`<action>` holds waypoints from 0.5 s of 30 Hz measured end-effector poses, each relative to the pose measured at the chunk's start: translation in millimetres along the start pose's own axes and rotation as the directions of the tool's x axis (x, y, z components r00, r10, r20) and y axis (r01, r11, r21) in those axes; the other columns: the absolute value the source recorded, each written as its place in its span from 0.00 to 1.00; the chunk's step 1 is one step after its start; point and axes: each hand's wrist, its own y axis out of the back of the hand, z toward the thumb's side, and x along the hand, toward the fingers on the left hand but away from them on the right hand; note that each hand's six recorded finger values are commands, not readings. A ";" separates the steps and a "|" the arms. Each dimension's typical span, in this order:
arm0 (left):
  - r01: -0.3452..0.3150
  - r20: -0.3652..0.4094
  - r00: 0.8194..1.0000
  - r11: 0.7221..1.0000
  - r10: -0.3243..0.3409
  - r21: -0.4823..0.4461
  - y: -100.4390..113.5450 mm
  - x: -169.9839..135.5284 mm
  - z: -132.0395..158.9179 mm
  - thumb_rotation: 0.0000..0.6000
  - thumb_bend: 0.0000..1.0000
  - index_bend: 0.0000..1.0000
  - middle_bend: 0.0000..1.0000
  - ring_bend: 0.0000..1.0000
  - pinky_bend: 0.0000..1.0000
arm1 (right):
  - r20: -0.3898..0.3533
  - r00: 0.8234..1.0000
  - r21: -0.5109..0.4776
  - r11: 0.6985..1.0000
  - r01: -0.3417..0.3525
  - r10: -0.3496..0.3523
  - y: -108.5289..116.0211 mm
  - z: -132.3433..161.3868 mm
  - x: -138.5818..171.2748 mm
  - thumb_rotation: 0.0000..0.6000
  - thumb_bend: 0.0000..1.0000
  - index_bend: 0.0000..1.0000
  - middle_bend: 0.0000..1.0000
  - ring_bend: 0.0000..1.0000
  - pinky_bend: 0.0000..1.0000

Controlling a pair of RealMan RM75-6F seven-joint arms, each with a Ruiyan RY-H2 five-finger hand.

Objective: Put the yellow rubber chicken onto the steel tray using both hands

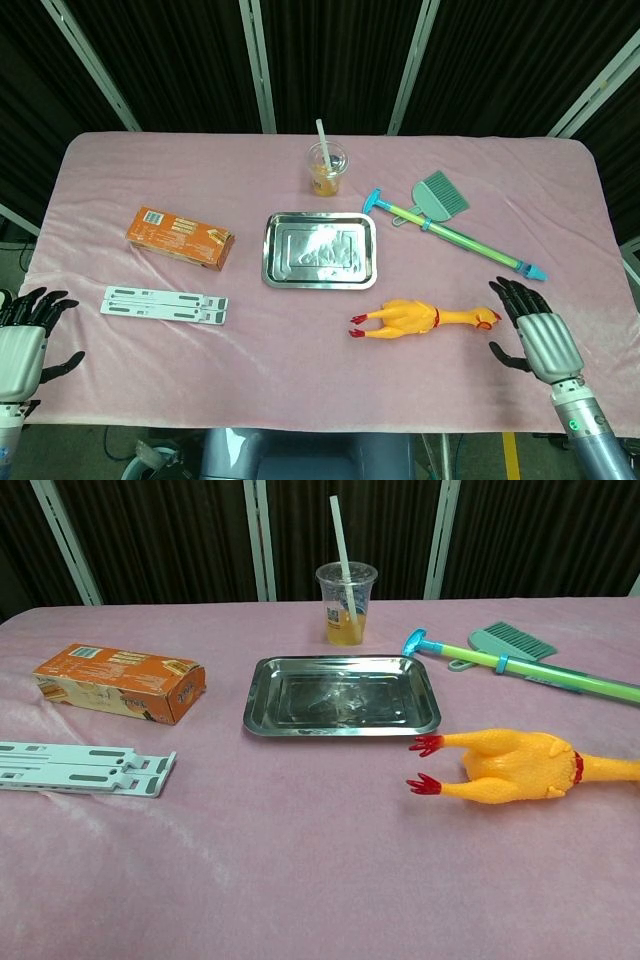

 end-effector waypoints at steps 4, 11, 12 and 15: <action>0.003 -0.001 1.000 1.000 -0.003 0.002 -0.2 1.3 0.1 1.00 0.06 0.28 0.19 0.10 0.16 | -0.031 0.996 0.004 0.996 -0.084 0.084 -11.4 7.0 -20.1 1.00 0.31 0.00 0.06 0.07 0.13; 0.013 -0.003 1.000 1.000 -0.013 0.007 -1.1 3.8 -0.3 1.00 0.06 0.28 0.19 0.10 0.16 | -0.079 0.977 0.024 0.980 -0.199 0.200 -32.8 22.5 -53.1 1.00 0.31 0.00 0.06 0.07 0.13; 0.013 -0.004 1.000 1.000 -0.013 0.007 -1.0 4.0 -0.4 1.00 0.06 0.28 0.19 0.10 0.16 | -0.083 0.974 0.028 0.977 -0.210 0.211 -35.4 24.2 -56.8 1.00 0.31 0.00 0.06 0.07 0.13; 0.018 -0.007 1.000 1.000 -0.018 0.008 -1.8 4.1 -1.1 1.00 0.06 0.28 0.19 0.10 0.16 | -0.087 0.966 0.035 0.970 -0.240 0.243 -44.1 27.5 -66.3 1.00 0.31 0.00 0.06 0.07 0.13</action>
